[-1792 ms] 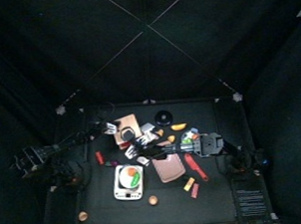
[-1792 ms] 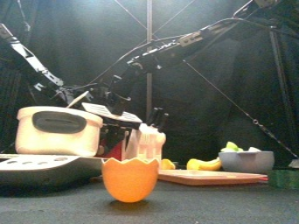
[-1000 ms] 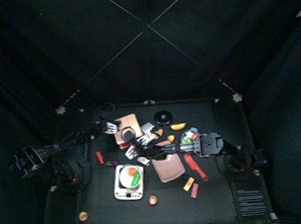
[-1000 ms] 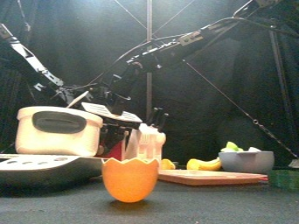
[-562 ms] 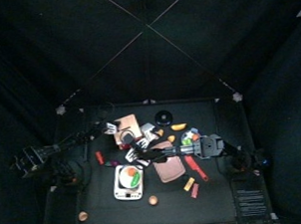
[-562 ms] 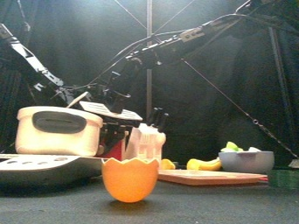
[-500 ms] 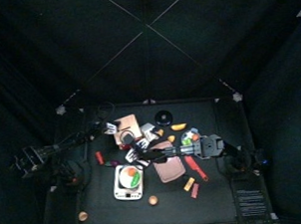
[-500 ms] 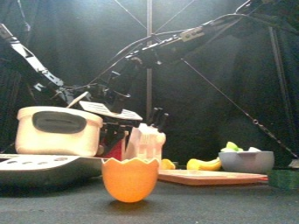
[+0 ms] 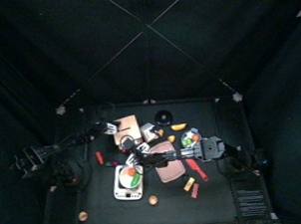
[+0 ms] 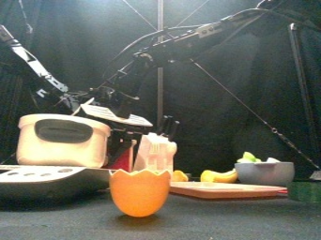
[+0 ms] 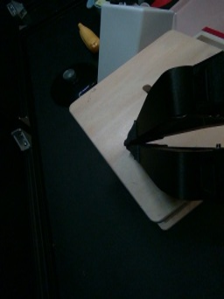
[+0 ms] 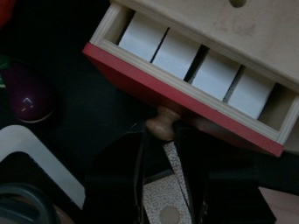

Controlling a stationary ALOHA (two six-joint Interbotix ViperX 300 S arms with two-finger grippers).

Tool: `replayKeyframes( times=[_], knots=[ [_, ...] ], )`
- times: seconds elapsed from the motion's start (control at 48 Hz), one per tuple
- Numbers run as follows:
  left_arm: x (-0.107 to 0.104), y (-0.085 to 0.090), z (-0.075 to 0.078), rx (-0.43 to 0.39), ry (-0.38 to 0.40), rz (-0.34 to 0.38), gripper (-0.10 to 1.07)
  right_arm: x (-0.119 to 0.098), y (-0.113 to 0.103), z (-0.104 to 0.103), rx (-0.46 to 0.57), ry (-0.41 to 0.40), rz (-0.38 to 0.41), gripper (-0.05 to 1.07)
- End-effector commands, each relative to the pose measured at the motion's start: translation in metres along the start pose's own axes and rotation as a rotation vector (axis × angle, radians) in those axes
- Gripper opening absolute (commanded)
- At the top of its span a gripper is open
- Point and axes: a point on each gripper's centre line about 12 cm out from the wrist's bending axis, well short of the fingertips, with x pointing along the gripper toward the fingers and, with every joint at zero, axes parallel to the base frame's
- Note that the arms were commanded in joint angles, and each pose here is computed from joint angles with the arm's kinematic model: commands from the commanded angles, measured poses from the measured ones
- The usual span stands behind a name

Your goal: Open drawer

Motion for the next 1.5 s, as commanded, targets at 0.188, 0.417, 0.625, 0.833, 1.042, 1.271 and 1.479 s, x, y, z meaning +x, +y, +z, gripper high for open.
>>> replayKeyframes(
  times=[0.188,0.417,0.625,0.833,1.042,1.271,1.479],
  knots=[
    [0.000,0.000,0.002,-0.002,-0.001,0.000,0.50,-0.039,0.014,0.002,0.012,-0.014,0.062,0.54],
    [0.000,-0.001,0.003,-0.004,-0.005,-0.002,0.50,-0.043,0.019,-0.004,0.006,-0.004,0.071,0.54],
    [0.000,-0.001,0.002,-0.002,-0.003,-0.002,0.50,-0.047,0.024,-0.008,0.000,-0.001,0.084,0.54],
    [-0.001,-0.001,0.003,-0.004,-0.007,-0.004,0.50,-0.053,0.031,-0.012,-0.008,0.001,0.099,0.54],
    [-0.001,-0.001,0.003,-0.004,-0.007,-0.004,0.50,-0.056,0.031,-0.013,-0.007,0.004,0.097,0.54],
    [-0.002,-0.001,0.003,-0.002,-0.007,-0.003,0.50,-0.054,0.028,-0.013,-0.022,0.000,0.074,0.56],
    [-0.001,-0.001,0.003,-0.002,-0.006,-0.005,0.50,-0.055,0.028,-0.013,-0.025,-0.003,0.075,0.75]
  ],
)
